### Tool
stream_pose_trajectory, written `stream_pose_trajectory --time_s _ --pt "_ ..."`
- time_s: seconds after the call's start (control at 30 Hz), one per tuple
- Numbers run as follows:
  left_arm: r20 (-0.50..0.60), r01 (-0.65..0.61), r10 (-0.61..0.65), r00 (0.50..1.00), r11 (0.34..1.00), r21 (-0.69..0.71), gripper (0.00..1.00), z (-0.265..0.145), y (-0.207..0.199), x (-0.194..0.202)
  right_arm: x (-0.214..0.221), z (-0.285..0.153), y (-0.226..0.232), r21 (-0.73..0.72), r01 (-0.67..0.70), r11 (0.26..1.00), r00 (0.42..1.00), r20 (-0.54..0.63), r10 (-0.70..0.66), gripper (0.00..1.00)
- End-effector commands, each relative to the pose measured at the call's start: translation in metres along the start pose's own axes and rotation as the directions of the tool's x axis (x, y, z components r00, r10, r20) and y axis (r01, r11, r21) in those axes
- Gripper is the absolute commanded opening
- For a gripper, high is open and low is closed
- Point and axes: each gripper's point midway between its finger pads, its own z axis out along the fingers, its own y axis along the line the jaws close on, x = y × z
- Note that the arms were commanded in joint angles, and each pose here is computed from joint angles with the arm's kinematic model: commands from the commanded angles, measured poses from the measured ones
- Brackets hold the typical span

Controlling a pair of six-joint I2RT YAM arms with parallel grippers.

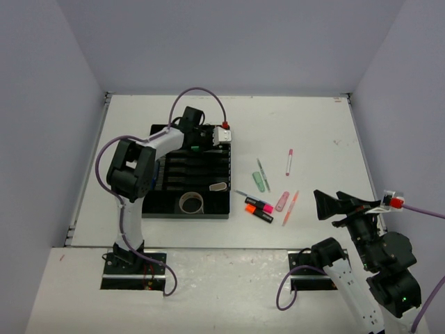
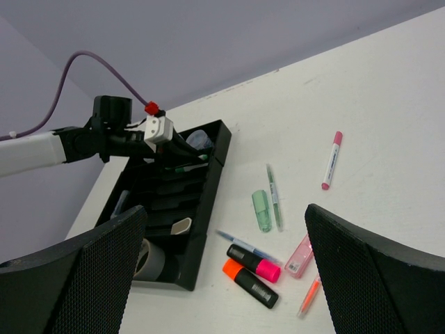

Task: Sort the stationery into containers
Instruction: Place the pen in the storage box, then pick up the pen from the center of the board.

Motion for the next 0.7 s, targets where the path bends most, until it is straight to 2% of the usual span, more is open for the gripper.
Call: stream_pose_trajectory --time_s 0.0,0.07,0.17,0.2,0.27,0.3,0.67 --pt "0.013 -0.013 0.014 1.000 0.998 -0.066 0.07 -0.014 0.025 -0.016 -0.009 -0.005 0.005 -0.038 0.005 0.999 0.999 0.048 -0.003 0.99" --pt "0.020 -0.013 0.014 1.000 0.998 -0.060 0.15 -0.015 0.023 -0.018 -0.009 -0.005 0.005 -0.039 0.005 0.999 0.999 0.051 -0.003 0.99" --pt "0.024 -0.004 0.005 1.000 0.999 -0.052 0.15 -0.015 0.023 -0.019 -0.009 -0.005 0.005 -0.041 0.007 0.999 0.999 0.048 -0.005 0.99" --pt "0.024 -0.005 0.006 1.000 0.999 -0.047 0.27 -0.015 0.023 -0.020 -0.009 -0.005 0.005 -0.042 0.007 0.999 0.999 0.048 -0.005 0.99" --pt "0.025 -0.012 0.013 1.000 0.999 -0.036 0.78 -0.016 0.021 -0.021 -0.009 -0.006 0.005 -0.042 0.006 0.999 0.999 0.050 -0.004 0.99" --pt "0.025 -0.015 0.015 1.000 0.999 -0.032 0.99 -0.017 0.021 -0.022 -0.009 -0.006 0.005 -0.042 0.006 0.999 0.999 0.051 -0.004 0.99" --pt "0.039 -0.038 0.042 0.998 0.995 -0.094 1.00 -0.038 0.033 -0.043 -0.009 -0.006 0.006 -0.046 0.007 0.999 0.999 0.054 -0.005 0.99"
